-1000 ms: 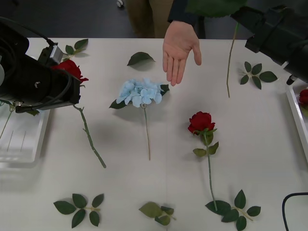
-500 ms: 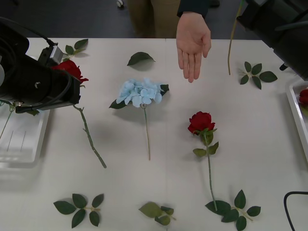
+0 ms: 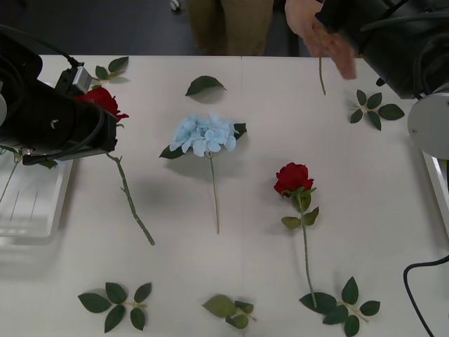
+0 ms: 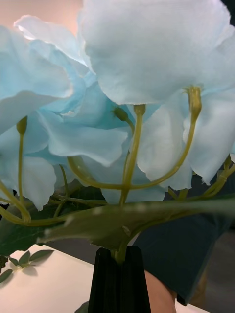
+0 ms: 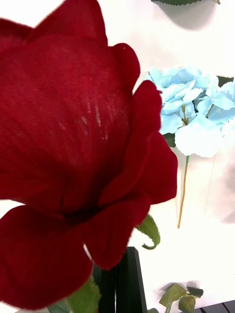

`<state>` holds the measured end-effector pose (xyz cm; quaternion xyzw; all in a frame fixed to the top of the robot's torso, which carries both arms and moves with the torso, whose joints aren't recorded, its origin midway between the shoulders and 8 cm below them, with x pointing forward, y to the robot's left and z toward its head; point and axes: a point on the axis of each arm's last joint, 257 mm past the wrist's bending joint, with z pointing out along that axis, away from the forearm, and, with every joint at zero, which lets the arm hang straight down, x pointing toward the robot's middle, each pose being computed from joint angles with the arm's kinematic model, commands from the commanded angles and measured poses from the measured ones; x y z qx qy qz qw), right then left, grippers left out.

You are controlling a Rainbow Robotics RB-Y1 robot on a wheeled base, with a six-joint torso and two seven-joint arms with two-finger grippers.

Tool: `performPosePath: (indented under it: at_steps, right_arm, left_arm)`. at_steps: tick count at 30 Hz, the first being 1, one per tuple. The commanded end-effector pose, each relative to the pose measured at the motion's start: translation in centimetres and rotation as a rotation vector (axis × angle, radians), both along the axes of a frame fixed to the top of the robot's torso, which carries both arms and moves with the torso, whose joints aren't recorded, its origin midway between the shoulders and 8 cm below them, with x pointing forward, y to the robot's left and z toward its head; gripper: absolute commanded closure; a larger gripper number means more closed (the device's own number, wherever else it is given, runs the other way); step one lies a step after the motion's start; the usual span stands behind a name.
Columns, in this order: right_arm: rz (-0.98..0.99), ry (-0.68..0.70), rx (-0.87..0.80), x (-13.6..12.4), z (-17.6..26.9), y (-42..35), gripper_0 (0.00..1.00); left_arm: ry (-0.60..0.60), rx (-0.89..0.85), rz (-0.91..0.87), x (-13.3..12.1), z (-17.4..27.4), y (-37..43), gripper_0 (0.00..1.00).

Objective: Place the red flowers into the right box and the blue flowers into the left box. If a person shows an open palm, hand one flower to the person first, then continue sorting.

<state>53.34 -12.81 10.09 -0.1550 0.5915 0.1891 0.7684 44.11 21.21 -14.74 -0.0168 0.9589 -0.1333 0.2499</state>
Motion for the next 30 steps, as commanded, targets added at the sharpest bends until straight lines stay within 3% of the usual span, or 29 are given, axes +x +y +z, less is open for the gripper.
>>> performPosePath:
  at_steps: [1,10,11,15,18,23,30]
  right_arm:
    - [0.021,-0.036,0.011,-0.6,2.2,0.6,1.0]
    - [0.023,-0.04,0.01,-0.7,2.3,0.7,1.0]
    - [0.02,-0.042,0.006,-0.6,2.3,0.6,0.93]
    - [0.018,-0.047,0.003,-0.7,2.4,0.6,0.42]
    - [0.021,-0.046,0.001,-0.7,2.4,0.7,0.33]
    - [0.026,-0.041,-0.002,-1.2,2.1,0.5,0.32]
    - [0.026,0.028,-0.051,-5.2,-0.1,-0.5,0.31]
  left_arm:
    - [-0.034,0.023,-0.05,-0.2,0.4,-0.2,1.0]
    - [-0.036,0.027,-0.051,-0.1,0.4,-0.1,1.0]
    - [-0.038,0.028,-0.051,-0.1,0.4,-0.1,1.0]
    - [-0.039,0.029,-0.052,-0.1,0.4,-0.1,1.0]
    - [-0.038,0.029,-0.051,-0.1,0.4,-0.1,1.0]
    - [-0.036,0.028,-0.052,-0.1,0.3,-0.1,1.0]
    - [-0.036,0.03,-0.054,-0.1,0.3,-0.1,1.0]
